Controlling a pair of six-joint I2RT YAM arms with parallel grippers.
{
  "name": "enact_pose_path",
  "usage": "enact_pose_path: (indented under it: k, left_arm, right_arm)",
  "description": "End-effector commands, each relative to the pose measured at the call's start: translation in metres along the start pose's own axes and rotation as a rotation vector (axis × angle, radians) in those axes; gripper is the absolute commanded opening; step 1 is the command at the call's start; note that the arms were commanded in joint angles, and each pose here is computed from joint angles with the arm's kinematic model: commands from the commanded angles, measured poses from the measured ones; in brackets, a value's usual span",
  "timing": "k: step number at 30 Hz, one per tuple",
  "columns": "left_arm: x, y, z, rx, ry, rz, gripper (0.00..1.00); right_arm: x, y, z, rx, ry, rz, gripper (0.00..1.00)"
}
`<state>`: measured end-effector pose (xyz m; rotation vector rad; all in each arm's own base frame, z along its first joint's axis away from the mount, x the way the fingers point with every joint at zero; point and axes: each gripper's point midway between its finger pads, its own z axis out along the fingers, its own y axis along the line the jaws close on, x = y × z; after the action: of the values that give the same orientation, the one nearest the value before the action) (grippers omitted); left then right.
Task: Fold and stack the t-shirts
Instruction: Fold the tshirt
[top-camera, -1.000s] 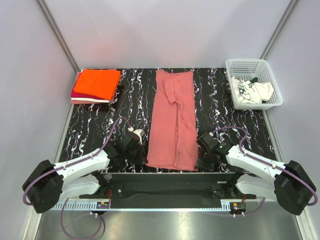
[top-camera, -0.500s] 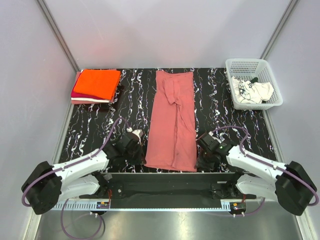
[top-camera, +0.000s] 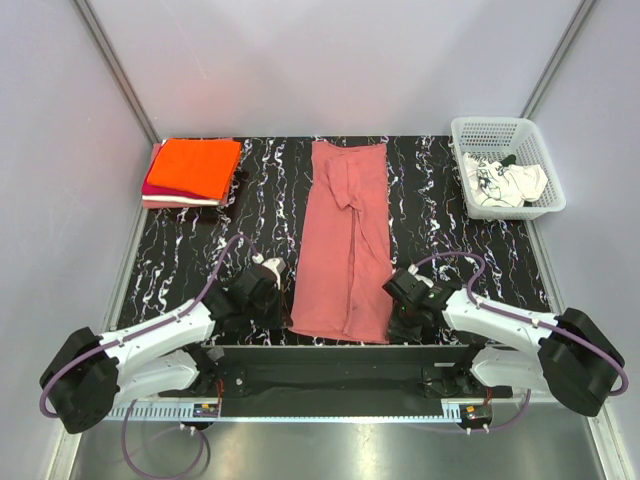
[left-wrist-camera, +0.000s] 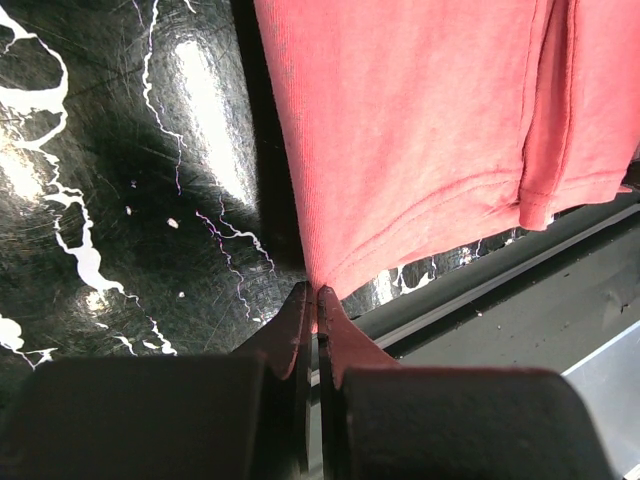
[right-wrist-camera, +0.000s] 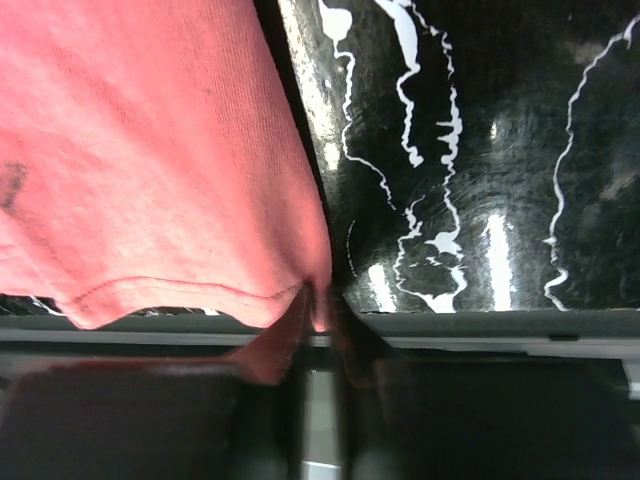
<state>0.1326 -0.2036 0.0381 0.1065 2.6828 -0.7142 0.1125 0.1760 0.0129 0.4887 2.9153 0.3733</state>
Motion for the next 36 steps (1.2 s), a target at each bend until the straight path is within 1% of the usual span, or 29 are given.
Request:
enact_pose_path:
  k: [1, 2, 3, 6, 9, 10, 12, 13, 15, 16, 17, 18, 19, 20, 21, 22, 23, 24, 25, 26, 27, 28, 29, 30, 31, 33, 34, 35, 36]
  left_arm:
    - [-0.007, -0.011, -0.003, 0.048, -0.019, 0.014, 0.00]
    - [-0.008, -0.014, -0.004, 0.053, -0.018, 0.014, 0.00]
    - [-0.008, -0.015, -0.004, 0.059, -0.014, 0.016, 0.00]
    - [-0.007, -0.024, -0.008, 0.104, -0.012, 0.004, 0.00]
    - [-0.004, -0.040, -0.015, 0.154, -0.007, 0.004, 0.00]
    - [-0.008, -0.048, -0.018, 0.169, -0.019, 0.007, 0.00]
    - [-0.011, -0.059, -0.021, 0.195, -0.016, 0.010, 0.00]
    - [-0.019, -0.074, -0.025, 0.240, -0.023, 0.021, 0.00]
    - [-0.025, -0.077, -0.019, 0.228, 0.001, 0.040, 0.00]
    - [-0.036, -0.087, -0.021, 0.244, -0.005, 0.051, 0.00]
    - [-0.041, -0.082, -0.012, 0.212, 0.007, 0.057, 0.00]
    - [-0.049, -0.083, -0.009, 0.202, 0.003, 0.061, 0.00]
    - [-0.064, -0.091, -0.012, 0.204, -0.021, 0.070, 0.00]
    - [-0.073, -0.083, -0.002, 0.168, -0.013, 0.068, 0.00]
    - [-0.081, -0.082, 0.001, 0.151, -0.015, 0.068, 0.00]
    - [-0.101, -0.090, -0.001, 0.154, -0.043, 0.075, 0.00]
    - [-0.111, -0.079, 0.012, 0.114, -0.025, 0.075, 0.00]
    - [-0.119, -0.075, 0.016, 0.091, -0.019, 0.073, 0.00]
    - [-0.143, -0.083, 0.014, 0.098, -0.051, 0.079, 0.00]
    - [-0.155, -0.068, 0.028, 0.057, -0.036, 0.068, 0.00]
    - [-0.166, -0.064, 0.033, 0.043, -0.042, 0.061, 0.00]
    - [-0.189, -0.072, 0.031, 0.064, -0.071, 0.065, 0.00]
    - [-0.200, -0.059, 0.044, 0.045, -0.059, 0.046, 0.00]
    - [-0.211, -0.057, 0.046, 0.043, -0.061, 0.038, 0.00]
    - [-0.235, -0.065, 0.044, 0.063, -0.097, 0.044, 0.00]
    - [-0.256, -0.049, 0.057, 0.031, -0.095, 0.013, 0.00]
    - [-0.279, -0.058, 0.052, 0.054, -0.130, 0.021, 0.00]
    - [-0.286, -0.046, 0.062, 0.040, -0.118, 0.008, 0.00]
    - [-0.295, -0.045, 0.064, 0.039, -0.122, 0.004, 0.00]
  right_arm:
    - [-0.004, 0.001, 0.001, -0.003, -0.040, 0.009, 0.09]
    - [-0.003, 0.000, -0.001, -0.001, -0.038, 0.009, 0.03]
    - [-0.003, 0.000, -0.002, 0.002, -0.038, 0.010, 0.00]
    - [-0.005, -0.004, -0.017, 0.020, -0.052, 0.009, 0.00]
    - [-0.009, 0.002, -0.038, -0.017, -0.077, -0.003, 0.00]
    - [-0.013, 0.010, -0.049, -0.058, -0.094, -0.006, 0.00]
    - [-0.019, 0.014, -0.058, -0.082, -0.129, -0.016, 0.00]
    - [-0.025, 0.020, -0.064, -0.103, -0.157, -0.025, 0.00]
    - [-0.043, 0.020, -0.068, -0.075, -0.243, -0.077, 0.00]
    - [-0.055, 0.023, -0.069, -0.045, -0.277, -0.098, 0.00]
    - [-0.065, 0.025, -0.070, -0.020, -0.304, -0.158, 0.00]
    - [-0.081, 0.024, -0.070, 0.009, -0.325, -0.151, 0.00]
    - [-0.094, 0.034, -0.069, 0.028, -0.320, -0.171, 0.00]
    - [-0.107, 0.039, -0.069, 0.027, -0.326, -0.221, 0.00]
    - [-0.125, 0.038, -0.069, 0.034, -0.342, -0.204, 0.00]
    - [-0.142, 0.046, -0.066, 0.032, -0.346, -0.211, 0.00]
    - [-0.156, 0.056, -0.067, 0.000, -0.363, -0.258, 0.00]
    - [-0.168, 0.061, -0.067, -0.006, -0.375, -0.273, 0.00]
    - [-0.190, 0.069, -0.066, -0.002, -0.389, -0.271, 0.00]
    - [-0.203, 0.074, -0.066, 0.005, -0.402, -0.320, 0.00]
    - [-0.215, 0.078, -0.066, 0.009, -0.411, -0.332, 0.00]
    - [-0.236, 0.086, -0.063, 0.015, -0.417, -0.329, 0.00]
    - [-0.247, 0.089, -0.061, 0.013, -0.416, -0.349, 0.00]
    - [-0.258, 0.093, -0.059, 0.011, -0.416, -0.352, 0.00]
    - [-0.277, 0.103, -0.055, 0.003, -0.420, -0.351, 0.00]
    - [-0.301, 0.106, -0.053, -0.016, -0.417, -0.346, 0.00]
    - [-0.319, 0.116, -0.050, -0.030, -0.428, -0.347, 0.00]
    - [-0.330, 0.117, -0.049, -0.042, -0.424, -0.351, 0.00]
    - [-0.338, 0.121, -0.049, -0.054, -0.426, -0.353, 0.00]
